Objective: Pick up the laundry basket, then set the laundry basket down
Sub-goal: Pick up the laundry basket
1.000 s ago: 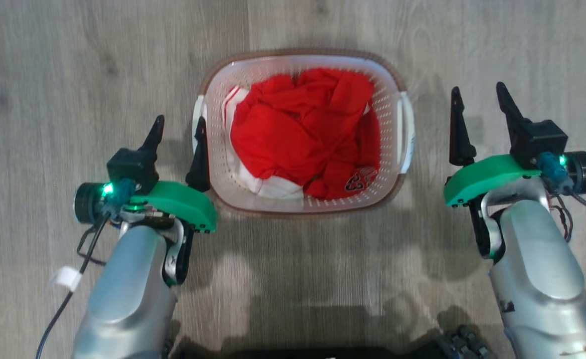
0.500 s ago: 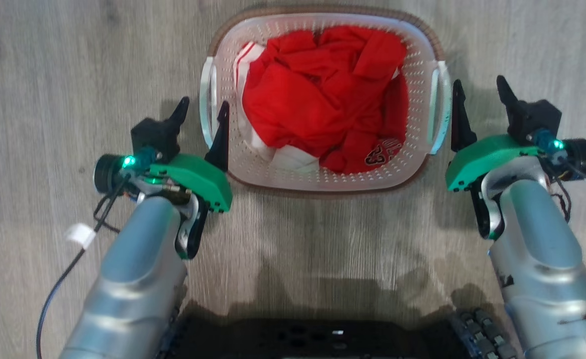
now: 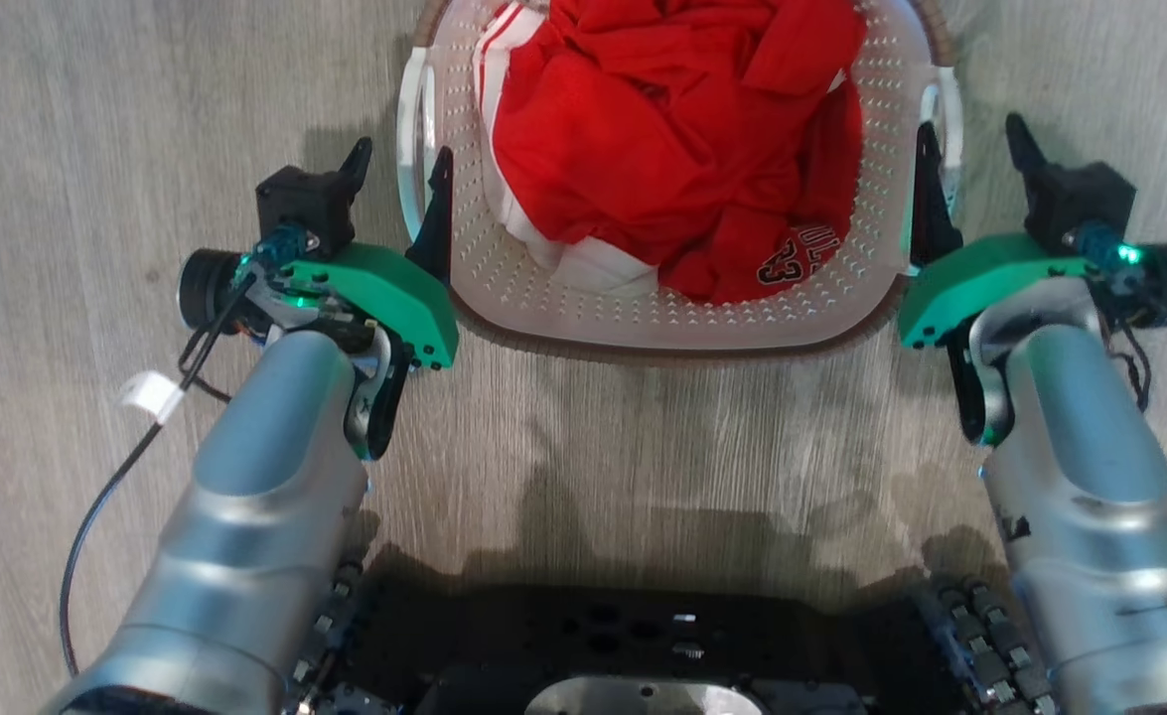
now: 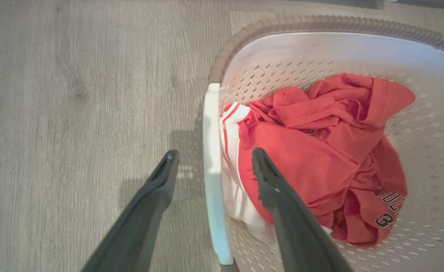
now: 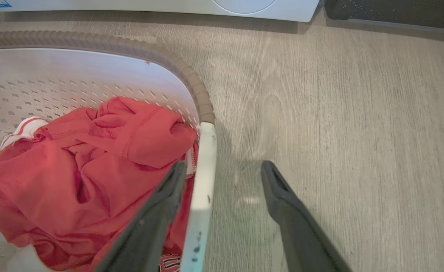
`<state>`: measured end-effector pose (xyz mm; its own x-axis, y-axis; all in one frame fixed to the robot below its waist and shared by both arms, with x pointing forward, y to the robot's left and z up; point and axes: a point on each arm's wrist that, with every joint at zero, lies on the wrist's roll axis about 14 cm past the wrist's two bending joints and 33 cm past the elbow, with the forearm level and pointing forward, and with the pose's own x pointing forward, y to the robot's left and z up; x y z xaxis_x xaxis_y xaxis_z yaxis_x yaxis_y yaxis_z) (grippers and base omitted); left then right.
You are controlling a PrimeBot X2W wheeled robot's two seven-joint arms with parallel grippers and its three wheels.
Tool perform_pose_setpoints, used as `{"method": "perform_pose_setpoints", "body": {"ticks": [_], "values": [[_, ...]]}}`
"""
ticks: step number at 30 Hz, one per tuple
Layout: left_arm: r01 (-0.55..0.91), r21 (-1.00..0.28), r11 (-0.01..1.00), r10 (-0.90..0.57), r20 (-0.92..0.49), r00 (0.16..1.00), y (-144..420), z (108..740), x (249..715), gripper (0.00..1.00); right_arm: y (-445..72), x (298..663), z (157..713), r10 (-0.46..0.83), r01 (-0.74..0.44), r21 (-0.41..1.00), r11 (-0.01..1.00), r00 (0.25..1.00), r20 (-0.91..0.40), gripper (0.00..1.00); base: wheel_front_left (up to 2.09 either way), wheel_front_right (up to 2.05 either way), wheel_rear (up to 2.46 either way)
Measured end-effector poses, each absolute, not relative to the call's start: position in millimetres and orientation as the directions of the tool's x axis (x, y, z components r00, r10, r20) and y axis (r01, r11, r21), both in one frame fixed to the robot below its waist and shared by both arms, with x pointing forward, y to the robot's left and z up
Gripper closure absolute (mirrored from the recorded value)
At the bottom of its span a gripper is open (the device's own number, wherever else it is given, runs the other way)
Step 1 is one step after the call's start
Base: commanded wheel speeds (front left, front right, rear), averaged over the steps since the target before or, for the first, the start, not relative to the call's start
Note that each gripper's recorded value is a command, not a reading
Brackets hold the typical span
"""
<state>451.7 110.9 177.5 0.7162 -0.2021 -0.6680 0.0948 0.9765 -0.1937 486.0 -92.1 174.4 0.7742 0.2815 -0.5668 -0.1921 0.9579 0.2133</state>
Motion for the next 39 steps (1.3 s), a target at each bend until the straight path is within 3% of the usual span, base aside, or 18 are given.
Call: {"method": "perform_pose_setpoints", "body": {"ticks": [27,29,31,34,36,37,39], "values": [[0.131,-0.206,0.970,-0.242,-0.747,0.619,103.9,138.1,443.4,0.00,-72.4,473.4,131.4,0.332,-0.221,0.251,0.942,0.701,-0.631,0.00,0.00,0.00,0.00],[0.135,-0.211,0.968,-0.248,-0.748,0.616,102.2,137.6,442.6,0.21,-71.4,472.1,129.5,0.335,-0.222,0.253,0.942,0.696,-0.635,0.00,0.00,0.00,0.00],[0.149,-0.211,0.966,-0.257,-0.746,0.614,99.9,137.6,442.9,0.51,-70.3,470.2,127.6,0.338,-0.224,0.255,0.941,0.690,-0.640,0.00,0.00,0.00,0.00],[0.158,-0.209,0.965,-0.262,-0.745,0.614,97.7,138.1,444.4,0.61,-68.1,468.9,125.2,0.343,-0.229,0.257,0.939,0.681,-0.646,0.01,0.00,0.00,0.00],[0.161,-0.213,0.964,-0.267,-0.745,0.611,96.2,138.0,443.6,0.79,-67.0,472.2,125.1,0.345,-0.230,0.259,0.938,0.683,-0.644,0.24,0.00,0.00,0.00],[0.163,-0.216,0.963,-0.270,-0.744,0.612,95.1,138.4,443.3,1.00,-66.0,476.4,125.7,0.346,-0.228,0.262,0.938,0.687,-0.639,0.55,0.00,0.00,0.00],[0.162,-0.217,0.963,-0.271,-0.743,0.612,94.4,139.0,443.5,1.00,-67.4,477.0,124.8,0.344,-0.228,0.258,0.939,0.685,-0.642,0.67,0.00,0.00,0.00]]}}
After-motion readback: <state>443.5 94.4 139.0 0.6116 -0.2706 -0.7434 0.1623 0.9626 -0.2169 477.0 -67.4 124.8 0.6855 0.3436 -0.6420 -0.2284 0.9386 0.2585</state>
